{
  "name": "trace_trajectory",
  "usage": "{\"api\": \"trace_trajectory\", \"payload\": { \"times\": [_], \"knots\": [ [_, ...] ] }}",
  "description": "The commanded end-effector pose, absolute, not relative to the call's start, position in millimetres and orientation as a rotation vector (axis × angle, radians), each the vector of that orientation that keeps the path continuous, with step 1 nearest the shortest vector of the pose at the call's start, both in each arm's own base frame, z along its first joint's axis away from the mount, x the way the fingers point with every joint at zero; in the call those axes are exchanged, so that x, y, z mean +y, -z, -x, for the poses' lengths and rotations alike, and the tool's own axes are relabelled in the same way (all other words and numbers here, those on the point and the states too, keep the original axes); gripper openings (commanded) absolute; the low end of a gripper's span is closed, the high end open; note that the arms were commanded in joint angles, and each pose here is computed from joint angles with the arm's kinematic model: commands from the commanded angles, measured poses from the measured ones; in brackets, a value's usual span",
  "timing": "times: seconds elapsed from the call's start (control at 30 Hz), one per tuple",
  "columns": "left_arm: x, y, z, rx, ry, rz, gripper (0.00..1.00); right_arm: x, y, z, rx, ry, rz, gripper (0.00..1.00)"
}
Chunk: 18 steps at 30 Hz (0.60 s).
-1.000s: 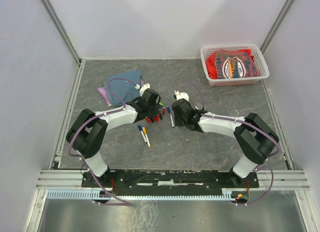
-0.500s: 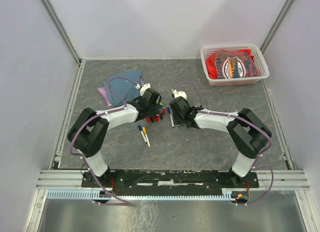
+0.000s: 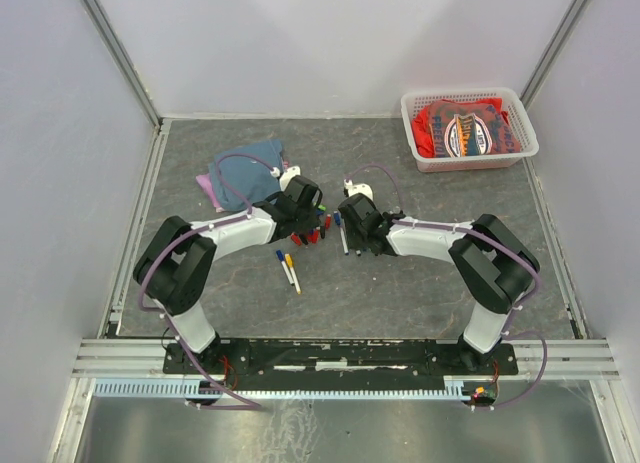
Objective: Open the pen caps
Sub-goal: Place the pen at the center of the board.
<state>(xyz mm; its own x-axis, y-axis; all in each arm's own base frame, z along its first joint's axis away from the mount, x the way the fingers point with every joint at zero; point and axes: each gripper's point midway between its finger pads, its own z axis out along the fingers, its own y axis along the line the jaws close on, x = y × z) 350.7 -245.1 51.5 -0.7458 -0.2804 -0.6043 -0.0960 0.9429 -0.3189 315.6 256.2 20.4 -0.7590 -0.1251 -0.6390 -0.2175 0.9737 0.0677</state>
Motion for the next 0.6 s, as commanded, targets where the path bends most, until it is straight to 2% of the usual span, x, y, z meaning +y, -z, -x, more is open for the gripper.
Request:
{"api": "trace_trajectory", "payload": {
  "times": [0.0,0.13,0.33,0.57],
  "knots": [
    [-244.7,-88.3,-359.8,2.310,0.401,0.281,0.35,263.4,-43.6,-328.4,2.375,-0.218,0.220,0.31],
    [-239.7,-102.8,-356.7,2.270,0.423,0.304,0.36,262.1,-65.0,-327.1,2.337,-0.239,0.223,0.33],
    [-223.9,-124.7,-344.3,2.196,0.455,0.341,0.42,266.2,-96.3,-315.1,2.281,-0.289,0.249,0.37],
    [-194.8,-135.9,-317.1,2.117,0.493,0.426,0.46,301.8,-116.3,-282.3,2.232,-0.347,0.349,0.41]
  ]
}}
